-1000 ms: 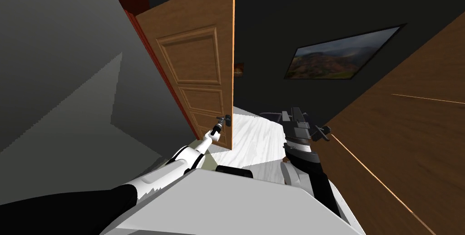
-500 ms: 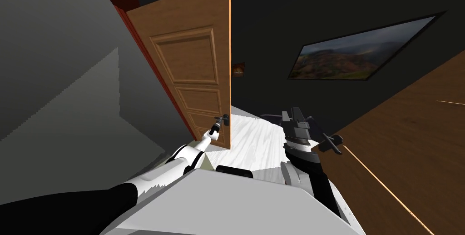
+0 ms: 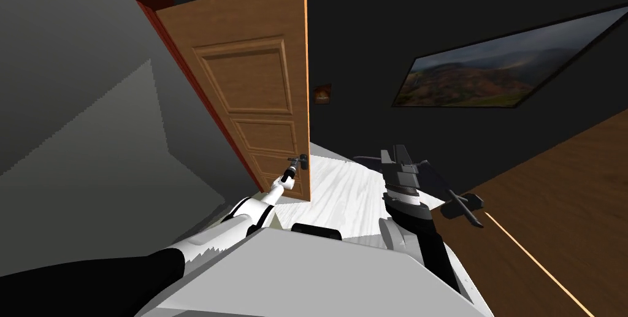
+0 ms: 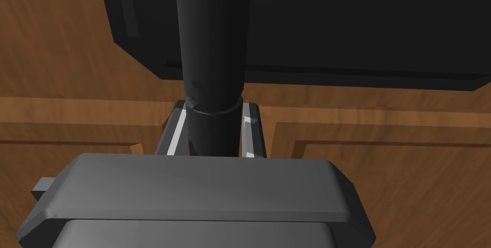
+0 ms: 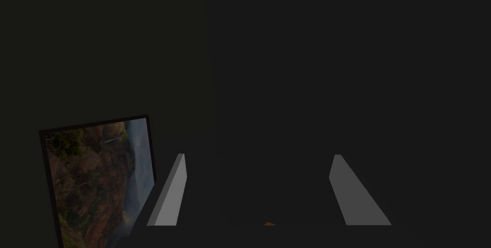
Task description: Push the door open
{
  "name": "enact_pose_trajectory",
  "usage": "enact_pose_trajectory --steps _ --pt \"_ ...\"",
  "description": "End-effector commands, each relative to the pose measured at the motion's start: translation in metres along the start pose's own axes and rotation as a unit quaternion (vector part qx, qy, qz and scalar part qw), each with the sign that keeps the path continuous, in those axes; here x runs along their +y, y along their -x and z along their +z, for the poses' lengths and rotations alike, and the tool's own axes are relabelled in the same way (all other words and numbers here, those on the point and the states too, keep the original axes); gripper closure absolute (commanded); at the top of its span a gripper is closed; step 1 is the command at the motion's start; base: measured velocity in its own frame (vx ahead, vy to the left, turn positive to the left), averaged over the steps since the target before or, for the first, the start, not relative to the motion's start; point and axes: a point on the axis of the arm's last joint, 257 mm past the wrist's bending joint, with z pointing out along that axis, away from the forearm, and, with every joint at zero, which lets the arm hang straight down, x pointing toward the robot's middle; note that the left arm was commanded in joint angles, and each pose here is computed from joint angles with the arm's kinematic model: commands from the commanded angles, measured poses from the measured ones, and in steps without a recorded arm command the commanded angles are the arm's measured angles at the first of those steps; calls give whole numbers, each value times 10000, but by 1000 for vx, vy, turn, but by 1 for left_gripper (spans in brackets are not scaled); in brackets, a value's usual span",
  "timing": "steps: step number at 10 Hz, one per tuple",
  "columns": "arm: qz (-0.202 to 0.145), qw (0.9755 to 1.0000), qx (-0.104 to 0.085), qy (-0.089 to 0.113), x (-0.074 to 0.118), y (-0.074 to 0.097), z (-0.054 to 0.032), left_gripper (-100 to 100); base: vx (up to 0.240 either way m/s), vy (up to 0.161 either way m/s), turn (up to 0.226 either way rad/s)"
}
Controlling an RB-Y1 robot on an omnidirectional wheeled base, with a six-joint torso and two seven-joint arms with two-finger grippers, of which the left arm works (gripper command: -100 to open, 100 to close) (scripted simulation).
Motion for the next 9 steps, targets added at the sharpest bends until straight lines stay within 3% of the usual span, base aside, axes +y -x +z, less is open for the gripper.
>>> enact_pose_trajectory --steps 1,2,4,5,9 --pt "9 10000 -17 -56 -44 37 28 100 50 -6 -10" --pt "7 9999 -120 -54 -42 151 15 100 109 -50 18" --pt "7 9999 -120 -54 -42 151 15 100 100 -47 32" --pt "6 9997 -239 -53 -40 284 -1 100 131 -53 29" --pt "4 9993 -366 -80 -64 426 -13 100 147 -90 55"
